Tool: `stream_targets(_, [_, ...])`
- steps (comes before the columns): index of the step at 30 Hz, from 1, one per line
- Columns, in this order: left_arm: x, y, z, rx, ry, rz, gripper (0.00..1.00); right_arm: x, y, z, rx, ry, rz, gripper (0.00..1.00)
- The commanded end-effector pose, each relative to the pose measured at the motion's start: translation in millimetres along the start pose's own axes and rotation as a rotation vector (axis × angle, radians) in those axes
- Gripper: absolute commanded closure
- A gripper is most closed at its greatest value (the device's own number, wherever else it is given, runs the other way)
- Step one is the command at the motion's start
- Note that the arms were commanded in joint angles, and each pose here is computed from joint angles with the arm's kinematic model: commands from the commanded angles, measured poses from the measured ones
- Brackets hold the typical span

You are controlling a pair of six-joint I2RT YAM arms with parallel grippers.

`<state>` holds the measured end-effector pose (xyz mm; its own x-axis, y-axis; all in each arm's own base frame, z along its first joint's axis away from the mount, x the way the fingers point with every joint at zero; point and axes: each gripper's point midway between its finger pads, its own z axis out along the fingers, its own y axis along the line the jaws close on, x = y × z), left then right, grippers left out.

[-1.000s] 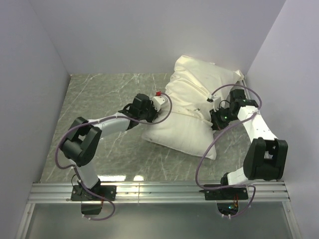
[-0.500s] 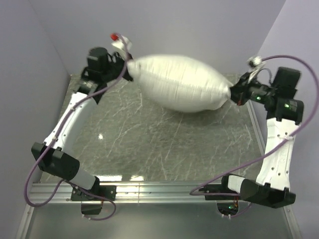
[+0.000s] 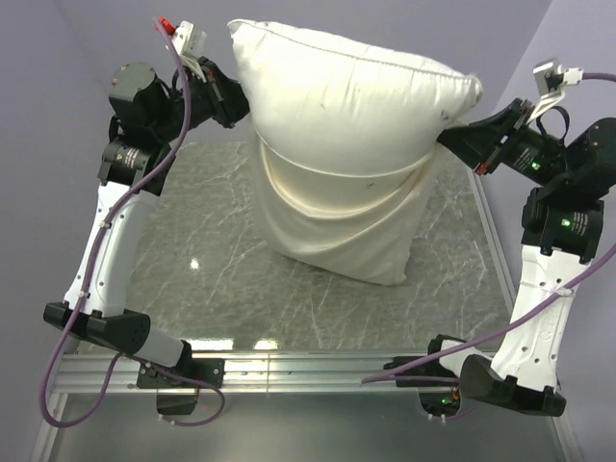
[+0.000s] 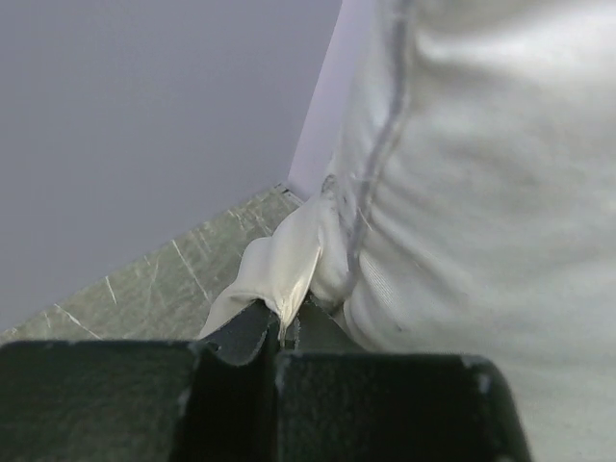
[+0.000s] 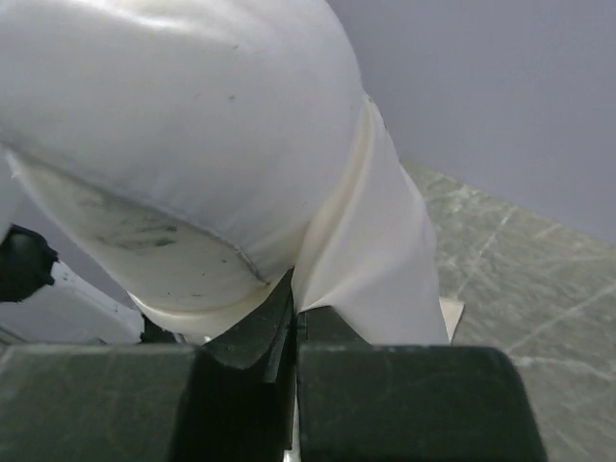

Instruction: Put the pillow into the pillowcase

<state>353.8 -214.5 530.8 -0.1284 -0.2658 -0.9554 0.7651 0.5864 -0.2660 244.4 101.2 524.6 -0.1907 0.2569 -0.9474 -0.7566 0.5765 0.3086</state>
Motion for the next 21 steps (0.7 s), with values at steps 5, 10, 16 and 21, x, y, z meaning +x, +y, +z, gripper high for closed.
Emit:
stream_targets(5, [70.1,-10.8,1.1,-0.052,0.135,0.007,1.0,48.8,-9.8,27.1,0.035,0.076,0.097,1.0])
stream_targets(10, [-0.6,23.6,-23.3,-0.146,0.024,-0.011,1.0,-4.3,-11.9,16.6,0.091,0.024,0.033,1.0])
stream_targets(16, [-120.6,-32.3,-77.6,-0.165,-0.246,0.07,1.0,-97.2,27.4,-16.4,0.108,-0.236,0.07,1.0])
stream_targets(21, [54.5,26.9,-66.1,-0.277,0.141,-0.389,1.0,18.9,-26.6,-14.0,0.292,-0.099,0.272,1.0])
